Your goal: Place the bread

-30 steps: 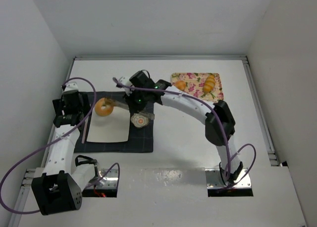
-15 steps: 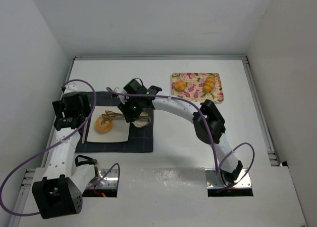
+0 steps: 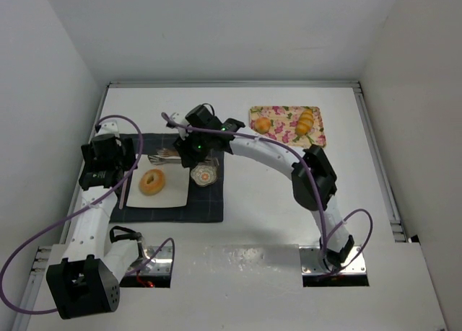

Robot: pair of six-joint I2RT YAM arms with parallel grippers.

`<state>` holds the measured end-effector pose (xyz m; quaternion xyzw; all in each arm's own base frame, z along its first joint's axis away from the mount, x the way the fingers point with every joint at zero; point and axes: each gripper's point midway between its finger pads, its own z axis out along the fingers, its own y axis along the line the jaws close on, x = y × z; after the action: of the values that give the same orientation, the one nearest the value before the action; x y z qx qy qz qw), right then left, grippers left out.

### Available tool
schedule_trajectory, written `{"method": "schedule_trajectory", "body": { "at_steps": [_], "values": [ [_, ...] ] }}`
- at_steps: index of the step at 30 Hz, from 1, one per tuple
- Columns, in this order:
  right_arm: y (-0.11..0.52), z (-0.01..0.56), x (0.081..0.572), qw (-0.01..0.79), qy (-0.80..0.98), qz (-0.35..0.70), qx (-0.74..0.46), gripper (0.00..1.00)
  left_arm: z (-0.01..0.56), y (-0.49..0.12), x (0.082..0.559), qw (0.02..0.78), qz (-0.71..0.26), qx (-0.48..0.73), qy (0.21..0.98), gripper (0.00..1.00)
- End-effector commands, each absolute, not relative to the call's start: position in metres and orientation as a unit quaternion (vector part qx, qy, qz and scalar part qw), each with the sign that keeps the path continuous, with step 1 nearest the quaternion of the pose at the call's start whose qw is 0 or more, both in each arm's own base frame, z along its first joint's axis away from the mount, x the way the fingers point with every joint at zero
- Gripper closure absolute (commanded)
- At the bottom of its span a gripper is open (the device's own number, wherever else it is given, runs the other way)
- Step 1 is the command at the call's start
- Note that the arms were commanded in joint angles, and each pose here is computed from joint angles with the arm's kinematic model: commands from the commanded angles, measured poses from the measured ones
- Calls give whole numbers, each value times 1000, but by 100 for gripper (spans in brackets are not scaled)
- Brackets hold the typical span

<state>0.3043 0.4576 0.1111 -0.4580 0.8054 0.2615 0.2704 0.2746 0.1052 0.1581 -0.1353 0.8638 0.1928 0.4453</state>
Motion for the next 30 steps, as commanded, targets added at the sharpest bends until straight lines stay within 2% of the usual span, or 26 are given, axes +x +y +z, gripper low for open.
{"method": "schedule_trajectory", "body": {
  "at_steps": [1,7,10,15,19,30],
  "values": [
    [442,185,336,352,802,288,-386,56,177,99,286,477,178,-117,853,0],
    [351,206,377,387,845,244,-276,56,179,91,293,484,159,-95,855,0],
    [284,199,396,400,871,182,-220,55,180,85,298,486,145,-75,859,0],
    [185,169,398,392,901,92,-162,53,177,78,305,484,130,-54,864,0],
    [150,144,389,362,920,57,-142,50,177,78,309,488,129,-48,862,0],
    [128,98,367,303,946,21,-110,48,178,76,314,489,123,-39,863,0]
  ]
}}
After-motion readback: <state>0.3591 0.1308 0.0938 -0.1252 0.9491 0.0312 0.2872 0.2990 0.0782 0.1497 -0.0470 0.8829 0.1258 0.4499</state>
